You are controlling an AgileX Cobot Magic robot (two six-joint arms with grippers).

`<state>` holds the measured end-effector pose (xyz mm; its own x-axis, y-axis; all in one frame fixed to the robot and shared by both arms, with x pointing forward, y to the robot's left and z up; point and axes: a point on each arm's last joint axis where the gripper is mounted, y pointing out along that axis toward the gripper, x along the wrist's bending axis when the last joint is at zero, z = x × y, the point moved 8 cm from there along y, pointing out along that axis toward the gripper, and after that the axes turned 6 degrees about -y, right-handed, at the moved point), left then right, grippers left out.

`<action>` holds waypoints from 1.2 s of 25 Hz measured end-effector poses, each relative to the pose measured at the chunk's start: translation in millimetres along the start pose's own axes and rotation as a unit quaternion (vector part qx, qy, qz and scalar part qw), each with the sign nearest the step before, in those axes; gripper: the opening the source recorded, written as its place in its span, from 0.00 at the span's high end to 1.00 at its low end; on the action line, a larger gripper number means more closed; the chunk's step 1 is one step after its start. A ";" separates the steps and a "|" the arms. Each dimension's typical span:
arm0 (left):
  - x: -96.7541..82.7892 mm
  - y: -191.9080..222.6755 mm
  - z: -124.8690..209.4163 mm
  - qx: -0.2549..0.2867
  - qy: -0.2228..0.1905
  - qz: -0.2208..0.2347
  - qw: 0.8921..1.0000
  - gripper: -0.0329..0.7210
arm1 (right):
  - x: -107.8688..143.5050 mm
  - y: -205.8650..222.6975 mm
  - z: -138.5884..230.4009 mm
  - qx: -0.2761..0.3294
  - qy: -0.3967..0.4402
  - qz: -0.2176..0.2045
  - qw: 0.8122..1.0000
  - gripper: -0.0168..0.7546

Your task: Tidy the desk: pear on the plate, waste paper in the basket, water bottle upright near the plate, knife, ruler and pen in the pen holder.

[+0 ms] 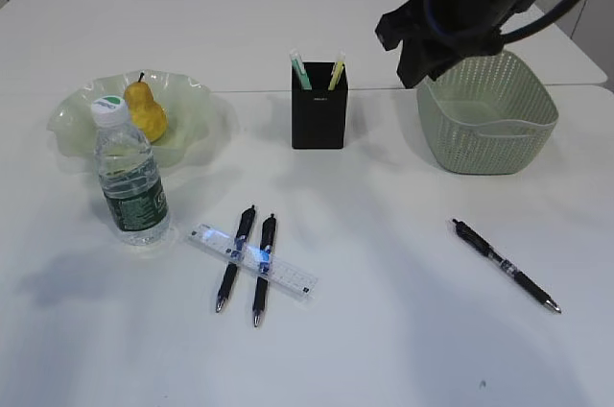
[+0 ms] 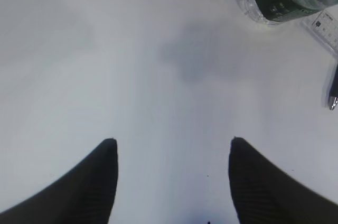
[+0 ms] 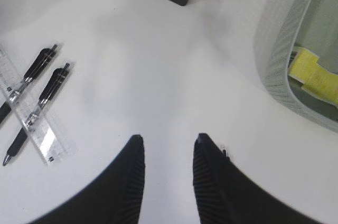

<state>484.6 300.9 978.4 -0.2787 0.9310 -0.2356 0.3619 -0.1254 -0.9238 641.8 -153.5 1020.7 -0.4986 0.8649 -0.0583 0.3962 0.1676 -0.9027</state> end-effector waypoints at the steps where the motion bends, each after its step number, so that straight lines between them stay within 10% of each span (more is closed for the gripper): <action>1: 0.0 0.0 0.0 0.000 0.000 0.000 1.000 0.34 | 6.0 -2.9 -0.5 -0.001 -0.009 -0.003 1.000 0.67; 9: 0.0 0.0 0.0 0.000 0.000 0.000 1.000 0.34 | 57.6 -8.0 -6.5 -0.008 -0.088 -0.025 0.996 0.67; 30: 0.0 0.0 -0.4 -0.001 0.000 0.000 1.000 0.34 | 58.8 -8.0 -2.7 0.004 -0.093 -0.025 0.995 0.67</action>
<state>485.0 301.0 978.5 -0.2786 0.9310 -0.2358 0.3638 -0.1249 -0.9230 611.4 -102.7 1025.6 -0.6522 0.7527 -0.0900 0.3618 0.2047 -0.9095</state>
